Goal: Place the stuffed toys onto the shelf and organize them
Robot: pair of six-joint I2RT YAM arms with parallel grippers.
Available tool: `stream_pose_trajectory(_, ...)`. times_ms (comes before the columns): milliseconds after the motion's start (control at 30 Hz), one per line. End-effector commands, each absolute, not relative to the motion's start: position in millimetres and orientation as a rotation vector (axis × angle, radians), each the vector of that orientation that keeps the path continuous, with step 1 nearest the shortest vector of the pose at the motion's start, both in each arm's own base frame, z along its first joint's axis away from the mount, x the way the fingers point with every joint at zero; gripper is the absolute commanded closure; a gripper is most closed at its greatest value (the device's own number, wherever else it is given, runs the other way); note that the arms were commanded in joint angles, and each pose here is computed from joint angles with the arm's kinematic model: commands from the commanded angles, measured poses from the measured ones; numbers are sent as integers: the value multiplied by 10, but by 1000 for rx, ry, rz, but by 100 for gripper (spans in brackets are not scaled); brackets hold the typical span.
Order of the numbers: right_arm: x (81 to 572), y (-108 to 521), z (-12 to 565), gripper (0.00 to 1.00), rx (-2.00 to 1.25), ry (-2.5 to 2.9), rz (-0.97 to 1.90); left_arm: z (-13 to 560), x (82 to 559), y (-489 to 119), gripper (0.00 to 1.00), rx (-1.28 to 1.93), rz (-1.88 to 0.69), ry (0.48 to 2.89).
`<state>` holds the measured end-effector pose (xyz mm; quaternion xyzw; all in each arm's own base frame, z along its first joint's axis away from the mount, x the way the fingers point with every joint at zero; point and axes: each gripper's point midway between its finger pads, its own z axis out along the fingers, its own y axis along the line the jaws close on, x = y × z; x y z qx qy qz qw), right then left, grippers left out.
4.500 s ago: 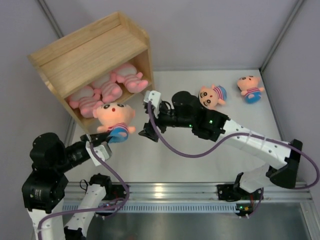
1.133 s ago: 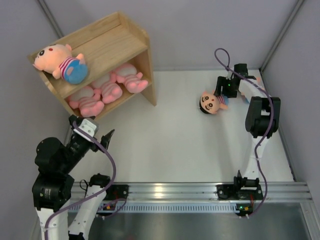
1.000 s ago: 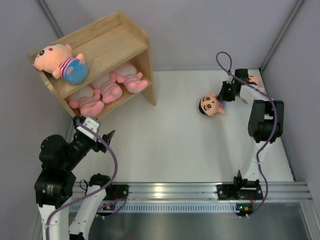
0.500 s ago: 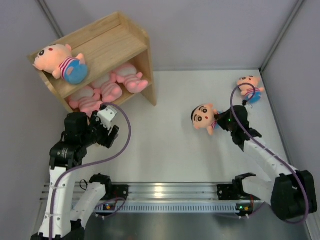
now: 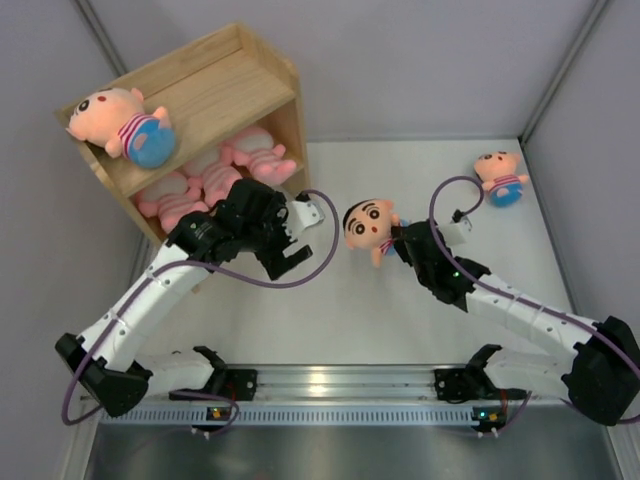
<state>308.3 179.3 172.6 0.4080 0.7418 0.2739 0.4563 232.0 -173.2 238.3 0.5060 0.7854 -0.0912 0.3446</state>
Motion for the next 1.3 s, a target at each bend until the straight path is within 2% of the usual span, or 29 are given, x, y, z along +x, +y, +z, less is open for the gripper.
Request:
stream_pose_trajectory(0, 3179, 1958, 2094, 100, 1086, 1705, 765, 2852, 2417, -2086, 1, 1309, -259, 1876)
stream_pose_trajectory(233, 3087, 2302, 2235, 100, 1057, 1710, 873, 2907, 2551, -2610, 1, 1348, -221, 1737)
stream_pose_trajectory(533, 2895, 2565, 2592, 100, 983, 1686, 1003, 2897, 2857, -2737, 1, 1275, -104, 1682)
stream_pose_trajectory(667, 2833, 2633, 2684, 100, 961, 1676, 1065, 2907, 2819, -2807, 4, 1282, -154, 1667)
stream_pose_trajectory(767, 2789, 2766, 2845, 100, 875, 1673, 1136, 2936, 2842, -2818, 28, 1274, -149, 1664)
stream_pose_trajectory(800, 2765, 2811, 2891, 100, 838, 1676, 1157, 2968, 2852, -2806, 44, 1268, -143, 1658)
stream_pose_trajectory(867, 2690, 2919, 3028, 100, 727, 1672, 1231, 3007, 2854, -2781, 61, 1274, -130, 1641)
stream_pose_trajectory(900, 2620, 2978, 3071, 100, 662, 1685, 1270, 3055, 2837, -2753, 82, 1270, -130, 1630)
stream_pose_trajectory(933, 2582, 2961, 3169, 100, 621, 1669, 1290, 3092, 2842, -2734, 98, 1263, -128, 1623)
stream_pose_trajectory(1000, 2492, 2958, 3243, 98, 461, 1710, 1245, 3194, 2816, -2679, 100, 1245, -134, 1605)
stream_pose_trajectory(1033, 2461, 2955, 3272, 94, 403, 1727, 1222, 3215, 2824, -2629, 100, 1233, -136, 1609)
stream_pose_trajectory(1133, 2320, 2931, 3357, 60, 115, 1791, 1120, 3307, 2748, -2507, 100, 1220, -171, 1615)
stream_pose_trajectory(1167, 2296, 2888, 3475, 37, -5, 1774, 1063, 3342, 2722, -2482, 100, 1221, -181, 1612)
stream_pose_trajectory(1233, 2208, 2765, 3447, 19, -158, 1822, 985, 3351, 2648, -2414, 100, 1234, -207, 1622)
stream_pose_trajectory(1267, 2203, 2676, 3613, 10, -251, 1779, 918, 3395, 2609, -2375, 100, 1226, -214, 1621)
